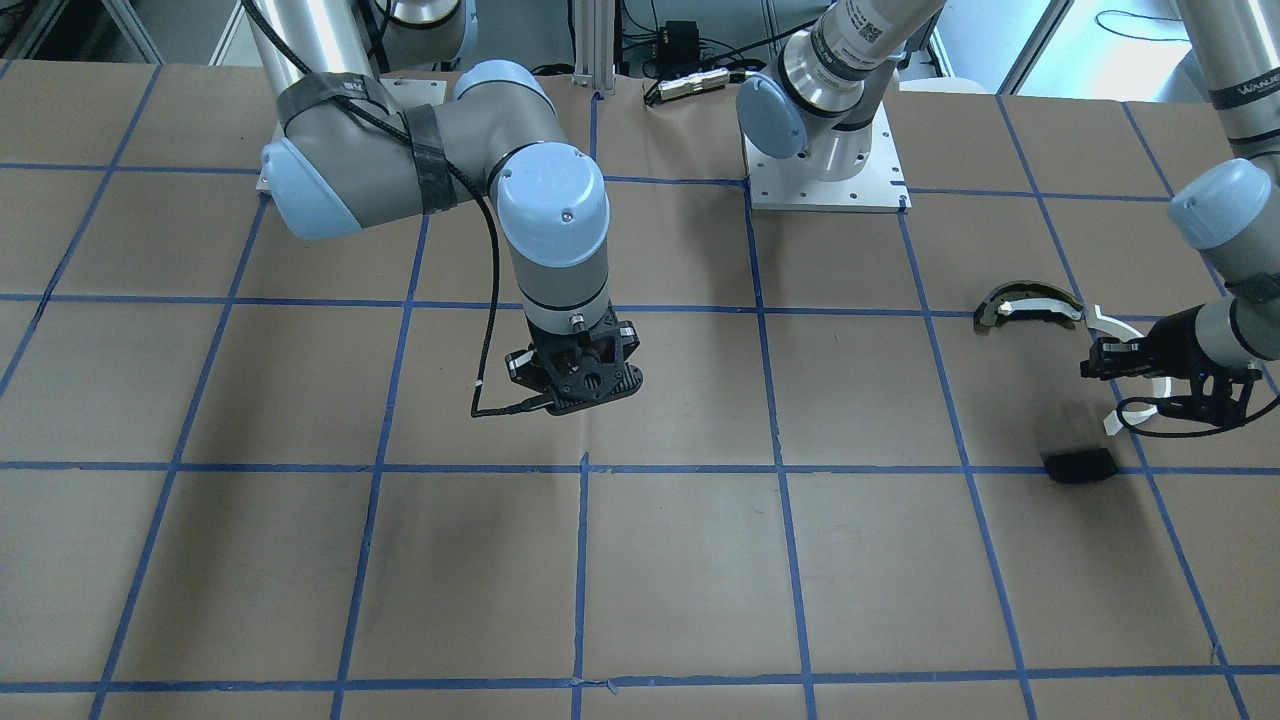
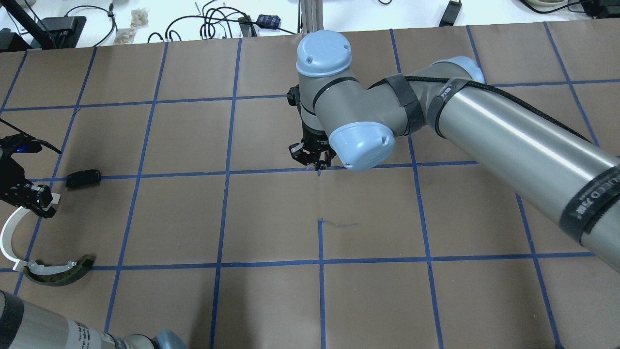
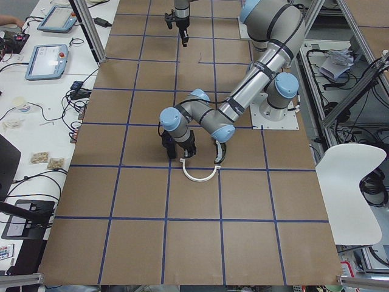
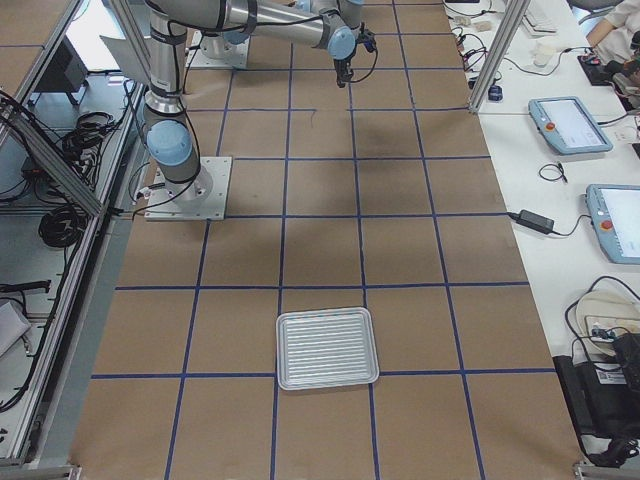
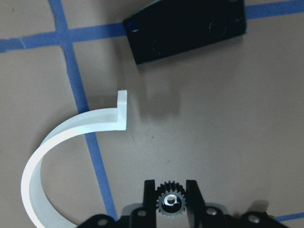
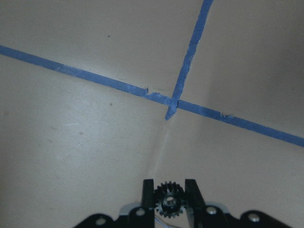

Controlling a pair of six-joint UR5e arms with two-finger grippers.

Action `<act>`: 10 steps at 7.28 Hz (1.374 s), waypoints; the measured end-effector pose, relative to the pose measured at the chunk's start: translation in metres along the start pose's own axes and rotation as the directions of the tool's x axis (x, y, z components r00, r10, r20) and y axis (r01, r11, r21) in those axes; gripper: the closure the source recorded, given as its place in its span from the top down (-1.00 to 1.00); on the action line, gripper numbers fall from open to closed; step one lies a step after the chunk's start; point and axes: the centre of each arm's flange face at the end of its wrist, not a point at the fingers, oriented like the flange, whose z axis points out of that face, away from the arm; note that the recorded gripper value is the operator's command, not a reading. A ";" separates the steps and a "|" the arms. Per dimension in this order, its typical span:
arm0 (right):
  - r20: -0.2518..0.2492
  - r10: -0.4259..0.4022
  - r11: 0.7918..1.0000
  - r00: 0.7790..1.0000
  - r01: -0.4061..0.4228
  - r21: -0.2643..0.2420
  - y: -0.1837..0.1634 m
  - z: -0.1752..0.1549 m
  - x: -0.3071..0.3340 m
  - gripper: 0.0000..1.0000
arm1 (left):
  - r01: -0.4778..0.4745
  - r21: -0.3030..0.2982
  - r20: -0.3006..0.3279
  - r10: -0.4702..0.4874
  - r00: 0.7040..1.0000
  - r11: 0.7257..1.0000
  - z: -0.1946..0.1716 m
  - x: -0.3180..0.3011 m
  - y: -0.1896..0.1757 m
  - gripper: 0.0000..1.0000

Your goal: Place bearing gear from tray to pile

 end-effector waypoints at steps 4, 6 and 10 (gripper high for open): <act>-0.008 -0.067 0.996 0.998 0.067 0.066 -0.014 -0.037 0.027 1.00 | 0.014 0.007 -0.002 -0.014 1.000 1.000 0.023 -0.005 -0.014 0.34; -0.017 0.003 0.994 1.000 -0.001 0.106 -0.017 -0.112 0.082 1.00 | 0.011 0.015 0.004 -0.011 1.000 1.000 0.029 -0.006 -0.021 1.00; -0.009 0.185 0.982 0.983 -0.184 0.045 0.022 -0.208 0.192 1.00 | -0.056 0.039 0.074 0.053 0.996 0.998 -0.018 0.074 -0.055 1.00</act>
